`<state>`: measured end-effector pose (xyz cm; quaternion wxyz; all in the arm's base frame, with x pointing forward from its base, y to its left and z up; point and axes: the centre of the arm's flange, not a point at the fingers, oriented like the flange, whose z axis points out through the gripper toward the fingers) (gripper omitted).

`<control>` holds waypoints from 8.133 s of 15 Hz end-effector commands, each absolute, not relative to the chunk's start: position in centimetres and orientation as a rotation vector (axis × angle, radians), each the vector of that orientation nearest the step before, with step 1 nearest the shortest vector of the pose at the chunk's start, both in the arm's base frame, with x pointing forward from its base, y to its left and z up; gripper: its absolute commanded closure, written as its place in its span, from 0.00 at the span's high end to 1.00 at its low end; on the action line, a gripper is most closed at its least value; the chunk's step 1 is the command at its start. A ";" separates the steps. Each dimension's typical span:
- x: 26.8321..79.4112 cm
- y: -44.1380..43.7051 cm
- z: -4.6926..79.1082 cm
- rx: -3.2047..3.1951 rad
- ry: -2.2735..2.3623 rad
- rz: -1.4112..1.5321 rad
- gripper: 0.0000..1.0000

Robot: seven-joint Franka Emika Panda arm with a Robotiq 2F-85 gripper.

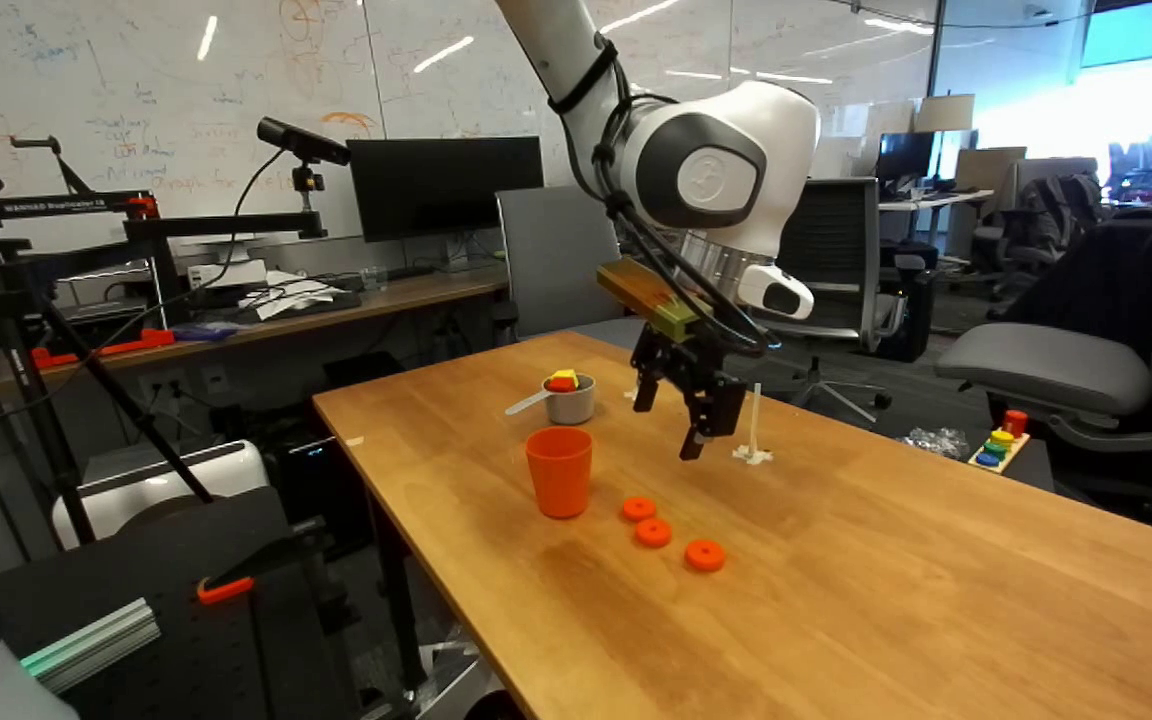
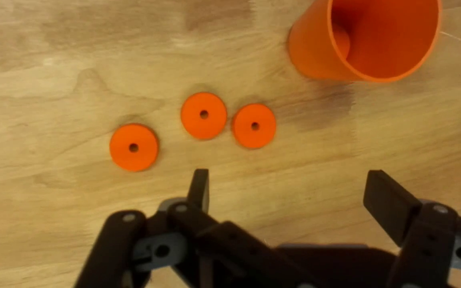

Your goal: Put the three blocks in the gray cup then put the orange disks in the orange cup

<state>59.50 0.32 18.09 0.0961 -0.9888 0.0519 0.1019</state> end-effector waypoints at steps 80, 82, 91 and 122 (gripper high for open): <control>59.5 1.8 11.5 -2.989 0.406 0.754 1.00; 59.8 1.9 11.2 -3.018 0.340 0.716 1.00; 61.5 3.7 10.0 -3.038 0.224 0.662 1.00; 63.2 5.7 17.5 -2.861 0.128 0.461 0.19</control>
